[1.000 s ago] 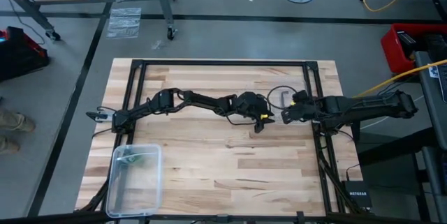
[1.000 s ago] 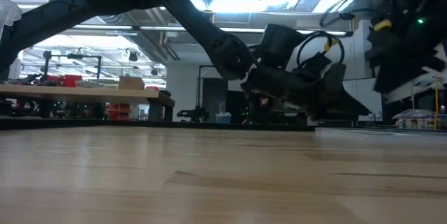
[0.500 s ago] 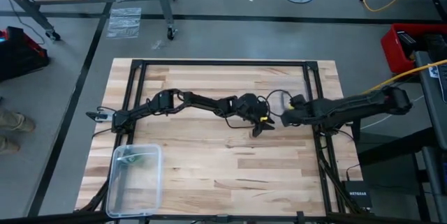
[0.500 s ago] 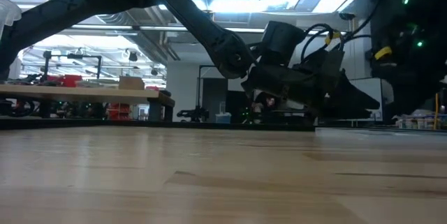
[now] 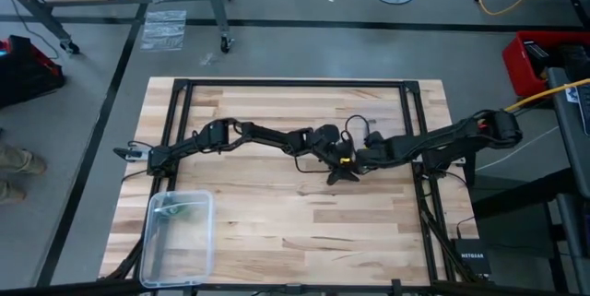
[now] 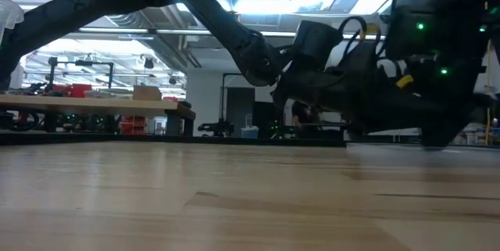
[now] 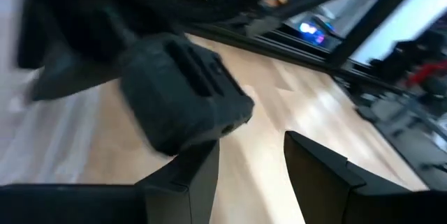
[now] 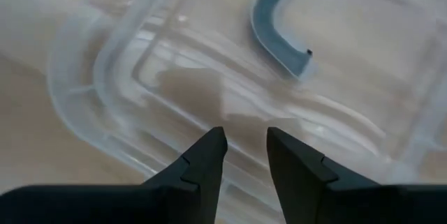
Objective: Roll bandage
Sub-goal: Put the transparent lid on the transparent bin
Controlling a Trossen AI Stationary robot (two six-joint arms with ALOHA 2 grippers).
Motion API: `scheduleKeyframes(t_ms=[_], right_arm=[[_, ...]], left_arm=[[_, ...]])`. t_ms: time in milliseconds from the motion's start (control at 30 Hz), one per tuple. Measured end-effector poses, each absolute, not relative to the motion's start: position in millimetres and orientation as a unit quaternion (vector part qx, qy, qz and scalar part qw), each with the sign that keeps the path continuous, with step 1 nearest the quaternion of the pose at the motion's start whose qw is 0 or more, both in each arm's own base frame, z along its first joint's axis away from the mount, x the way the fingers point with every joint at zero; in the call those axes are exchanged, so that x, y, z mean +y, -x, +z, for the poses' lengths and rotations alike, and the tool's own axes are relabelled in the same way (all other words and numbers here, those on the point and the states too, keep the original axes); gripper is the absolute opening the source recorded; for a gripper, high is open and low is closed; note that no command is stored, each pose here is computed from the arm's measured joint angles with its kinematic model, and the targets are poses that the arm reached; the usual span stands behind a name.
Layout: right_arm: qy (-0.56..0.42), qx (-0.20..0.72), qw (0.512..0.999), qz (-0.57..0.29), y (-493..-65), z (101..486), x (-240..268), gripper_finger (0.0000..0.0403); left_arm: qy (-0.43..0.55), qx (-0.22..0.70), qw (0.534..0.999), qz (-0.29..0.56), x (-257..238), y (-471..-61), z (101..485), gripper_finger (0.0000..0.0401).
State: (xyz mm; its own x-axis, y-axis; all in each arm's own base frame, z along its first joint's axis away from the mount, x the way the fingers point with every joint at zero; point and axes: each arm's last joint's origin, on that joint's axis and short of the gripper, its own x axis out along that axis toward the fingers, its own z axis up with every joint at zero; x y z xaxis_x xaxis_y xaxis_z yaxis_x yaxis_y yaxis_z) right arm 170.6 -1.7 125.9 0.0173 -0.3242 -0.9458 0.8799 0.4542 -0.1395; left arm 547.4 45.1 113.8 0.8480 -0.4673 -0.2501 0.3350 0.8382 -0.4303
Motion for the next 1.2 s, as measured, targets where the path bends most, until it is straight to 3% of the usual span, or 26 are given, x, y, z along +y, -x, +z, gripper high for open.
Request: scheduleKeyframes(t_ms=[233,467,767,933,1200], right_arm=[[-0.304,0.515,0.695,-0.398,-184.0,125.1,1.4,0.0122],[-0.36,0.503,0.732,-0.284,-201.7,127.2,7.5,0.0122],[-0.38,0.487,0.752,-0.229,-213.8,126.3,9.9,0.0122],[-0.38,0.479,0.763,-0.212,-222.7,119.5,14.5,0.0122],[-0.368,0.447,0.8,-0.157,-237.0,115.3,26.1,0.0122]], left_arm=[[0.192,0.184,0.918,-0.294,39.6,-543.9,119.5,0.0139],[0.265,0.226,0.836,-0.424,33.5,-536.1,130.7,0.01],[0.296,0.25,0.72,-0.576,28.4,-517.8,209.9,0.0063],[0.317,0.285,0.675,-0.603,23.9,-513.2,208.4,0.0035],[0.321,0.286,0.675,-0.599,27.4,-488.9,227.6,0.0003]])
